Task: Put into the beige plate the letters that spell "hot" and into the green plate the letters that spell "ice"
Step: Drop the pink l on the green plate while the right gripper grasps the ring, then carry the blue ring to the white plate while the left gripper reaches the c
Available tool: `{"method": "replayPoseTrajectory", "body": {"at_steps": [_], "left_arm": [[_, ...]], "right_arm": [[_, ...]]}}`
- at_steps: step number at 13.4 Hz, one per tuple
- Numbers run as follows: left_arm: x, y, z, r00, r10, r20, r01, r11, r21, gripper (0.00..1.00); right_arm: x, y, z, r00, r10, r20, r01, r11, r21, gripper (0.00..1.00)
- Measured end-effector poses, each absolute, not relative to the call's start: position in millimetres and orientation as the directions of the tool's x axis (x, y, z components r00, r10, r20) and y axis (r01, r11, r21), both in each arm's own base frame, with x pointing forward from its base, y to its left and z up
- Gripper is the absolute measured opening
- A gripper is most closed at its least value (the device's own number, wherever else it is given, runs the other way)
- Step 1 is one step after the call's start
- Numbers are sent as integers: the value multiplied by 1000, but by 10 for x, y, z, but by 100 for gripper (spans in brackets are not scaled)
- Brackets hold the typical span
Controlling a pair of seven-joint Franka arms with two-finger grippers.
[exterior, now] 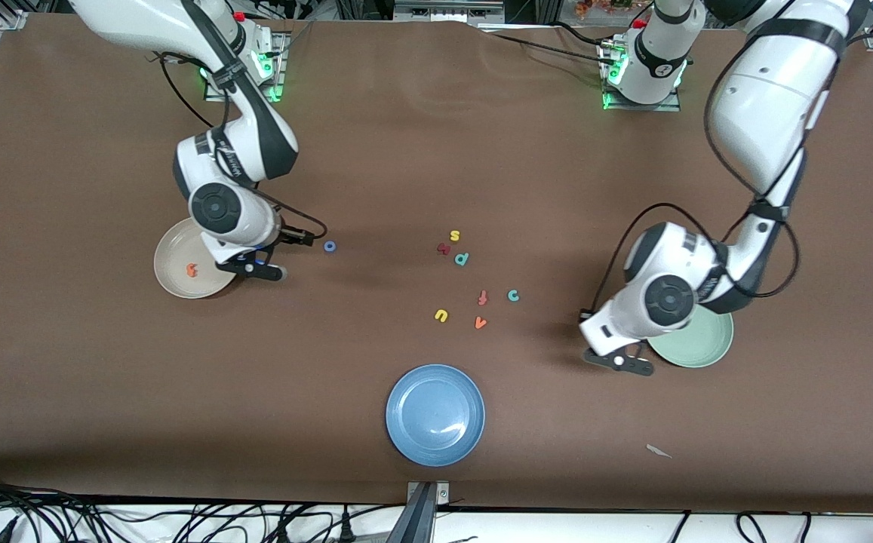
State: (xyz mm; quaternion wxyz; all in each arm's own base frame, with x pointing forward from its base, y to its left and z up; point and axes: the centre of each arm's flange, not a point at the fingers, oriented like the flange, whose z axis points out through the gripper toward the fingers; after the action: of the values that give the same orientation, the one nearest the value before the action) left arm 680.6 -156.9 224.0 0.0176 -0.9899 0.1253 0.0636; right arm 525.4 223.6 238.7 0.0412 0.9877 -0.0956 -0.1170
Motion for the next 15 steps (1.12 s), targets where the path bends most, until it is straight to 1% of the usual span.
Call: {"method": "replayPoseTrajectory", "body": {"at_steps": [3,5,7,9,10,13,14,15], "left_arm": [[6860,-1019,2413,948,-273,-163,-280,-960,-21,10],[6831,-742,2412,948,-264,-177,-272,-962,-20,10],[6759,-619,2414,947,-261,-186,-271,-962,-30,10],[6673,-623,2425,950,-270,-157,-278,-960,-35,10],[6619,-608,2407,952,-272,-137,-280,-959,-36,10],[6436,-452,2245,959,-271,-80,-275,-961,-37,10],[6375,-391,2166,956,-284,-70,-287,-956,-51,10],[6327,-328,2097,954,-292,-65,-296,-953,-62,10]], "right_arm": [[5139,2487,2198,964,-190,-188,-182,-982,56,99],[5082,2595,2056,970,-172,-172,-170,-985,27,99],[5060,2652,1925,975,-153,-162,-154,-988,7,99],[5027,2702,1830,978,-134,-158,-136,-991,1,95],[5013,2717,1798,979,-129,-157,-130,-991,0,95],[4990,2724,1737,980,-123,-157,-125,-992,-1,87],[4985,2723,1733,980,-121,-157,-123,-992,-1,86],[4982,2722,1730,981,-116,-155,-117,-993,1,76]]}}
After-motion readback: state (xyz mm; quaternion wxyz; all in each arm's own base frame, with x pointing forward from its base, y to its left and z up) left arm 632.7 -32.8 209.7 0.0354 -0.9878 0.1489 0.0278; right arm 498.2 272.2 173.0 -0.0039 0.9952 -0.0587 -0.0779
